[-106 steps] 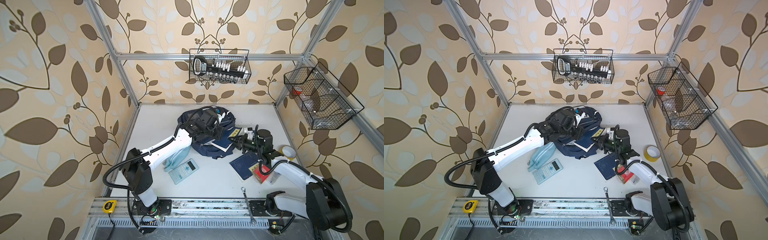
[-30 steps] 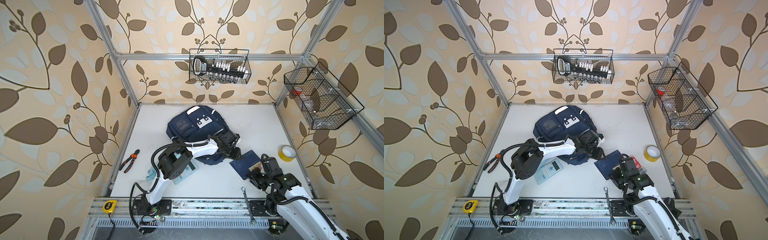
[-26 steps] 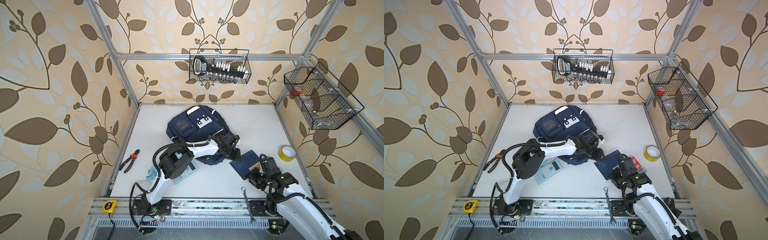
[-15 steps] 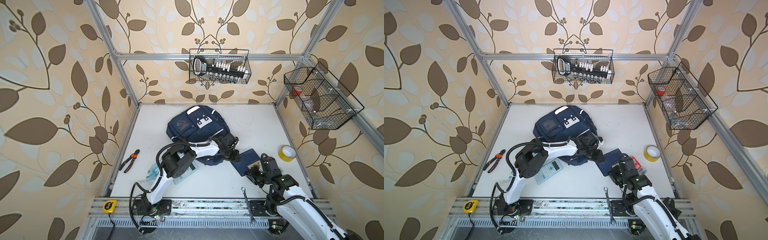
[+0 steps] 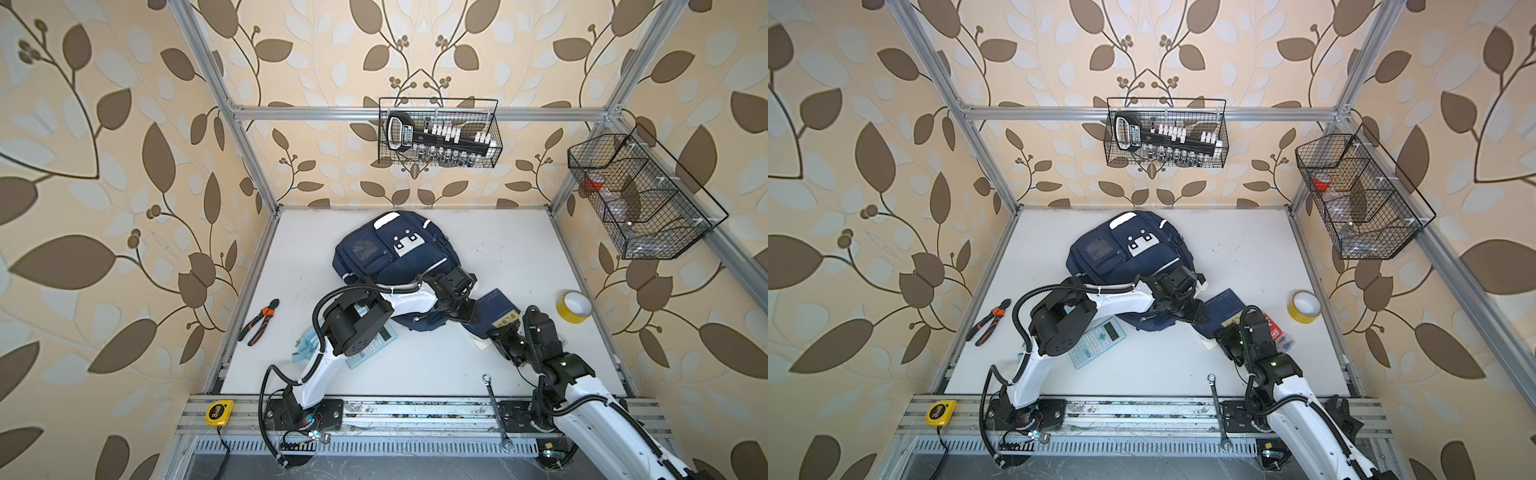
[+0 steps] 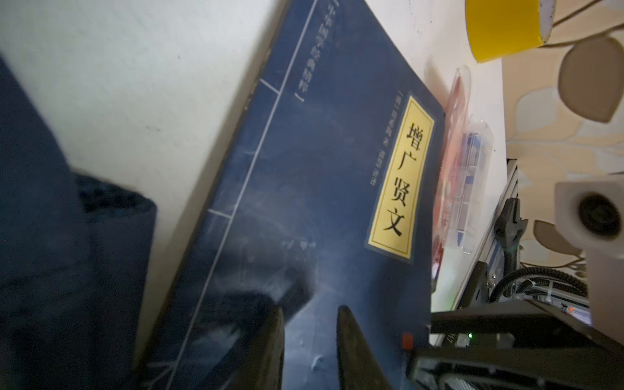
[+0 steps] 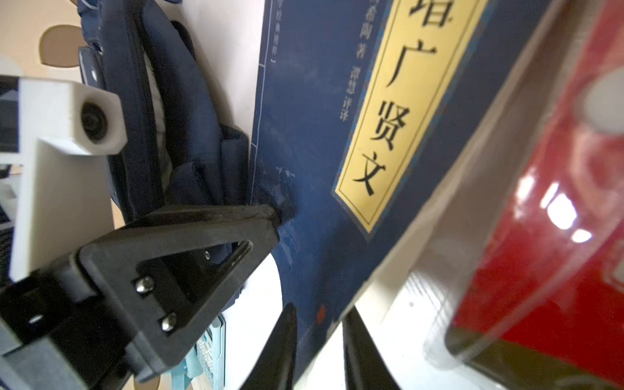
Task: Pack books, pencil case, and school supplies into a backpack
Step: Pick up the book from the middle-right of the table.
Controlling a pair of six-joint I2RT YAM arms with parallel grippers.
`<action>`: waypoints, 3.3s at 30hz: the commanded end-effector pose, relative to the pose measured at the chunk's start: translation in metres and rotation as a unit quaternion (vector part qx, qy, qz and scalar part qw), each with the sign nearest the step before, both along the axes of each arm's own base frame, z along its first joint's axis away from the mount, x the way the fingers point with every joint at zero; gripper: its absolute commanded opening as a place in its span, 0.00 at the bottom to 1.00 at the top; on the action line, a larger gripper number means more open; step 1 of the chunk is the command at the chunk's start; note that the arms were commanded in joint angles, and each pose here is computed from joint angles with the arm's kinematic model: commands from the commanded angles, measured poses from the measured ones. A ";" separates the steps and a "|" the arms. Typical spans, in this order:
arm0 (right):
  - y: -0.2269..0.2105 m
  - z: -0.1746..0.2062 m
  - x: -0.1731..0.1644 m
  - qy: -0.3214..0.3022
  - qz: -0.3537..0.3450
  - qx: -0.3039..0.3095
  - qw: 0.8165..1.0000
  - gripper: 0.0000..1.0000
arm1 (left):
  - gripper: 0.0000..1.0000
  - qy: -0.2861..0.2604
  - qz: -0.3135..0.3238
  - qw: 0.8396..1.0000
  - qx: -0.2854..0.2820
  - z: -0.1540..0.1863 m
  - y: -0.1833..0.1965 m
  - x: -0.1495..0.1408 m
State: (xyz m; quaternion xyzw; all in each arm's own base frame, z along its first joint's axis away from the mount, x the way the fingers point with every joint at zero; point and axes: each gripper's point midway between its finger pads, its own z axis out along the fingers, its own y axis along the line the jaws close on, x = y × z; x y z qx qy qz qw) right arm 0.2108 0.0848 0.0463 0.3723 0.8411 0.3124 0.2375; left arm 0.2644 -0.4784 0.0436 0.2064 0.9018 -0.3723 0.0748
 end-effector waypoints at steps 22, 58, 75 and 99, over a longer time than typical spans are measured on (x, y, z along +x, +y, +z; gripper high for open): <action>-0.008 0.090 0.053 -0.098 0.062 -0.119 0.986 0.00 | 0.74 -0.079 0.084 0.993 -0.038 0.142 0.050 0.046; 0.108 0.317 -0.010 -0.443 0.402 0.109 0.794 0.00 | 0.62 -0.099 0.041 0.903 -0.416 0.328 0.136 -0.003; 0.105 0.301 0.007 -0.419 0.371 0.090 0.824 0.12 | 0.00 -0.077 0.021 0.868 -0.490 0.357 0.149 -0.023; 0.113 0.312 0.000 -0.426 0.442 0.123 0.780 0.43 | 0.00 -0.060 -0.009 0.857 -0.512 0.370 0.156 -0.029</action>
